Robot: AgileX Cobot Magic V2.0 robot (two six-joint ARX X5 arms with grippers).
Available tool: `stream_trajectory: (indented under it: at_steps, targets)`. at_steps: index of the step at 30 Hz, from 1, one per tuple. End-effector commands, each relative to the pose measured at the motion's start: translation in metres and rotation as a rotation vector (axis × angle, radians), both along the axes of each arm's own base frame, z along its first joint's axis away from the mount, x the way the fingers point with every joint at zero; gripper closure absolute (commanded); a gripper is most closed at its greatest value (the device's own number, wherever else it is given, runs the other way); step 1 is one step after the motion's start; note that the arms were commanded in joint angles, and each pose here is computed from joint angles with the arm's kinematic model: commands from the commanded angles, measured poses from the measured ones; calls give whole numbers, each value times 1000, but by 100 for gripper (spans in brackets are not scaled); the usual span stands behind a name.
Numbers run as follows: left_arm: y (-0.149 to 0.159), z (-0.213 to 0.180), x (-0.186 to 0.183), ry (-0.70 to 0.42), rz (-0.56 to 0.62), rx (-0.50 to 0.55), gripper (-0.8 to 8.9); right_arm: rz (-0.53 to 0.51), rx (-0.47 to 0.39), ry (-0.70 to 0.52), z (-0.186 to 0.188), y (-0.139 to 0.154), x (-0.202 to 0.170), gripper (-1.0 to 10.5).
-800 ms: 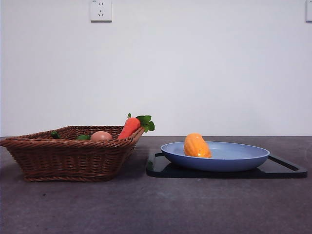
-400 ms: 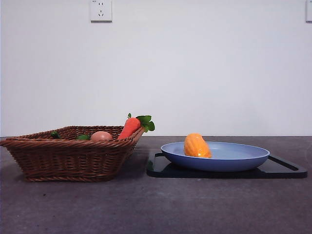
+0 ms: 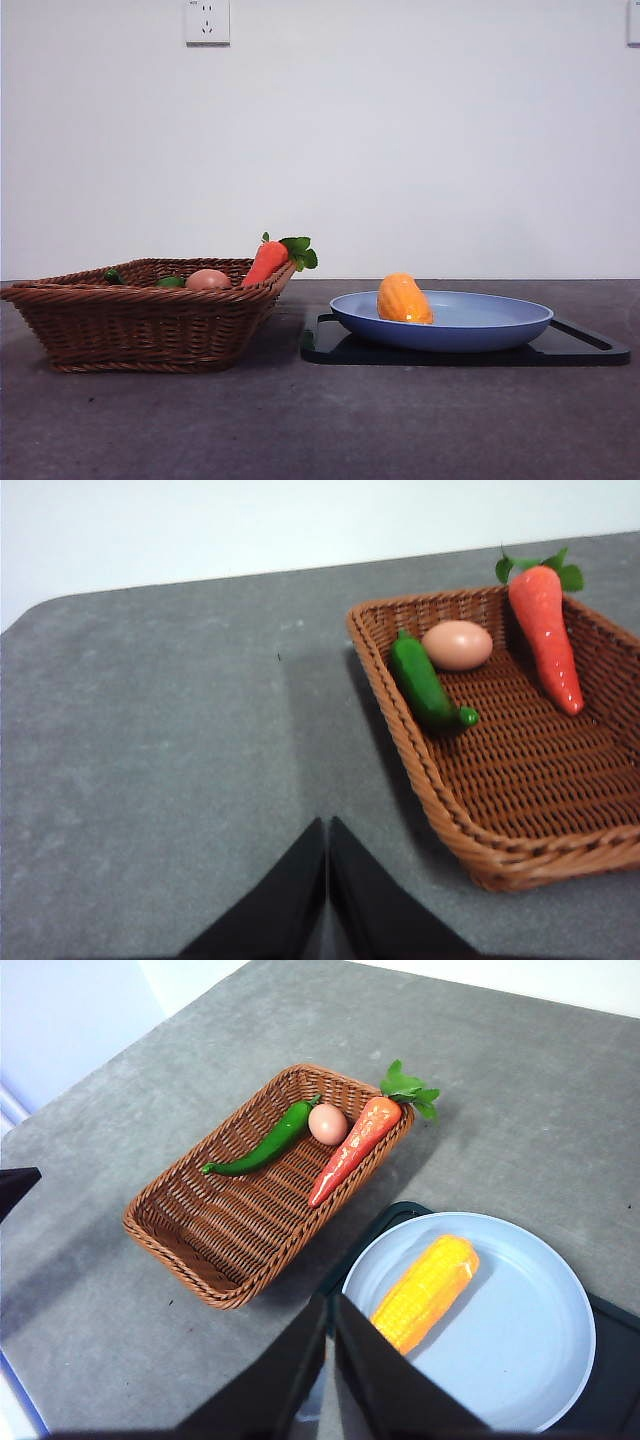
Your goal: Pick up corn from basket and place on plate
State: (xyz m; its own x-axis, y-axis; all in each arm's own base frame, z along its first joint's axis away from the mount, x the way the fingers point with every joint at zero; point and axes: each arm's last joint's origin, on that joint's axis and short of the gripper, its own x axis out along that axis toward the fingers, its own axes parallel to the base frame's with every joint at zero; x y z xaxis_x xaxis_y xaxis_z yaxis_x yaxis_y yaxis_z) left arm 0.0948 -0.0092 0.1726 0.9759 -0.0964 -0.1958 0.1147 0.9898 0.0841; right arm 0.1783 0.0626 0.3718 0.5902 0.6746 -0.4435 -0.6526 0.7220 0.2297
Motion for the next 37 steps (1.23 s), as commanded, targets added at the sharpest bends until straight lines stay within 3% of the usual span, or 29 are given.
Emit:
stream_trajectory:
  at_steps: [1,11,37]
  targets:
    - [0,-6,0,1,6,-18,806,8,1,-24,5,1,2,945]
    - [0,-25,0,15,17,-74,806,8,1,-24,5,1,2,945]
    - [0,-25,0,13,12,-75,806,8,1,-24,5,1,2,945]
